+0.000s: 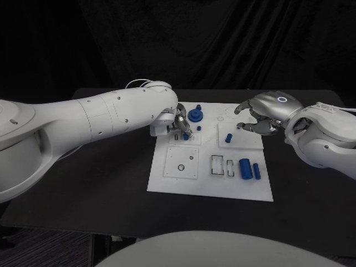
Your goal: Assemble the parts on the task board
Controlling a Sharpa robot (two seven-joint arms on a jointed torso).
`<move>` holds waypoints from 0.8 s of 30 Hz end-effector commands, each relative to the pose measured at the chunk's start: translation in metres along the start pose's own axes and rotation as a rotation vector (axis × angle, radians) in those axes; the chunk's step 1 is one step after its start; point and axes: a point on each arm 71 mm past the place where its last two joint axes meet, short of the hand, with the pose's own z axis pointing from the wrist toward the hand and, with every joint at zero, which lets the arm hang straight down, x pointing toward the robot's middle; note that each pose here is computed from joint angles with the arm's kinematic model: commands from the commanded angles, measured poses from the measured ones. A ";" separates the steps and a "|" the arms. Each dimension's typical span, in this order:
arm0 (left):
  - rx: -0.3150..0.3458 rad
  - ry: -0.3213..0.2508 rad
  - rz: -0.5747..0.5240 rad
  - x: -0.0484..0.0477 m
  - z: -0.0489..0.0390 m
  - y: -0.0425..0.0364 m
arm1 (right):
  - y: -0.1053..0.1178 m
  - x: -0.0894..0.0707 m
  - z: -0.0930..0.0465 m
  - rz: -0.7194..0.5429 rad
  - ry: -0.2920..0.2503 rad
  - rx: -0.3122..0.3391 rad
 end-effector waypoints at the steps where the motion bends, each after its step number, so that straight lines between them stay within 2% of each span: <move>1: 0.009 -0.027 -0.016 0.0040 0.0037 0.0018 | -0.002 0.001 -0.001 -0.002 0.004 0.021; 24: -0.007 0.009 0.006 0.0069 0.0034 0.0034 | -0.001 0.002 -0.001 -0.003 0.011 0.022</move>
